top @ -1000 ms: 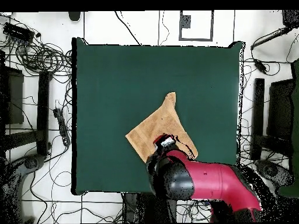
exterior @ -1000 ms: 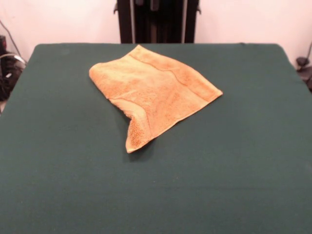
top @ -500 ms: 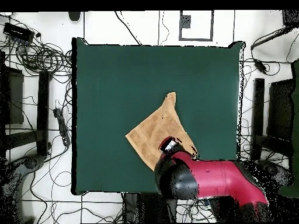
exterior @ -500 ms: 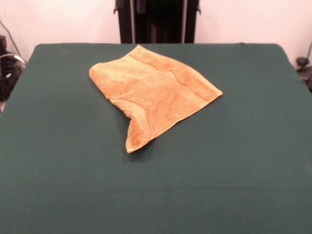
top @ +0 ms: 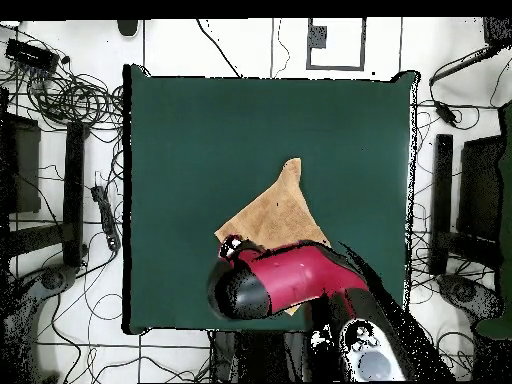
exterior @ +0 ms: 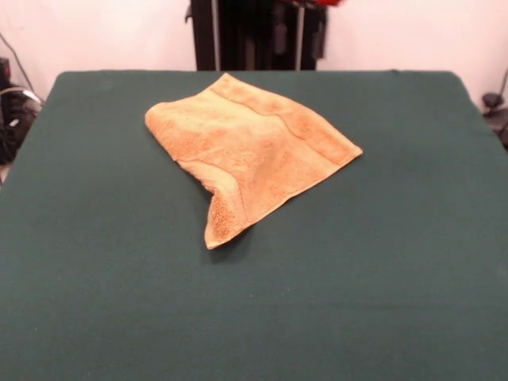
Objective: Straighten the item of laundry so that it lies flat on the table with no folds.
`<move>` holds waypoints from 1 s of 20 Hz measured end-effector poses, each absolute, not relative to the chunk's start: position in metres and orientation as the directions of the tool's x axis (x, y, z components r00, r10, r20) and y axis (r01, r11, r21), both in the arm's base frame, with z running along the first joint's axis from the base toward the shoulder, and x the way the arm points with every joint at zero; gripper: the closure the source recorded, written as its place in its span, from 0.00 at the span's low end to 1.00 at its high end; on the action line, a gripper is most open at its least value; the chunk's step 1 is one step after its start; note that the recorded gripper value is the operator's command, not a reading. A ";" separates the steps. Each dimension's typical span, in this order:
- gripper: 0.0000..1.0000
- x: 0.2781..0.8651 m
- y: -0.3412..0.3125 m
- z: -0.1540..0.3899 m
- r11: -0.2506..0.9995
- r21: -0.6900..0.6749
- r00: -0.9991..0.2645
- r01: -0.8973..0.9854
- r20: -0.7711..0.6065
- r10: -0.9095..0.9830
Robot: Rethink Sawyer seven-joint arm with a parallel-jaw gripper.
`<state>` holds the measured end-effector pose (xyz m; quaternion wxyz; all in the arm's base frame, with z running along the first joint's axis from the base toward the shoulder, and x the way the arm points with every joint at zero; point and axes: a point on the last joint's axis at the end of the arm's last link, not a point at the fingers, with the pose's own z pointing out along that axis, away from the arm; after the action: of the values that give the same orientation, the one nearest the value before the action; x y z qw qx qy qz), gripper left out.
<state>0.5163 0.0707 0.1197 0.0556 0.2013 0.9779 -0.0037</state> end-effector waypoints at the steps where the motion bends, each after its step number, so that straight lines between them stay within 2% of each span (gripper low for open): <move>1: 0.00 0.515 0.079 0.114 0.924 0.015 -0.919 0.381 -0.101 0.381; 11: 0.00 0.511 0.152 0.056 0.957 0.016 -0.957 0.290 -0.016 0.290; 20: 0.00 0.525 0.143 0.015 0.943 0.002 -0.943 0.332 0.014 0.332</move>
<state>0.5250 0.1427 0.0146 -0.0068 0.1683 0.9857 0.0024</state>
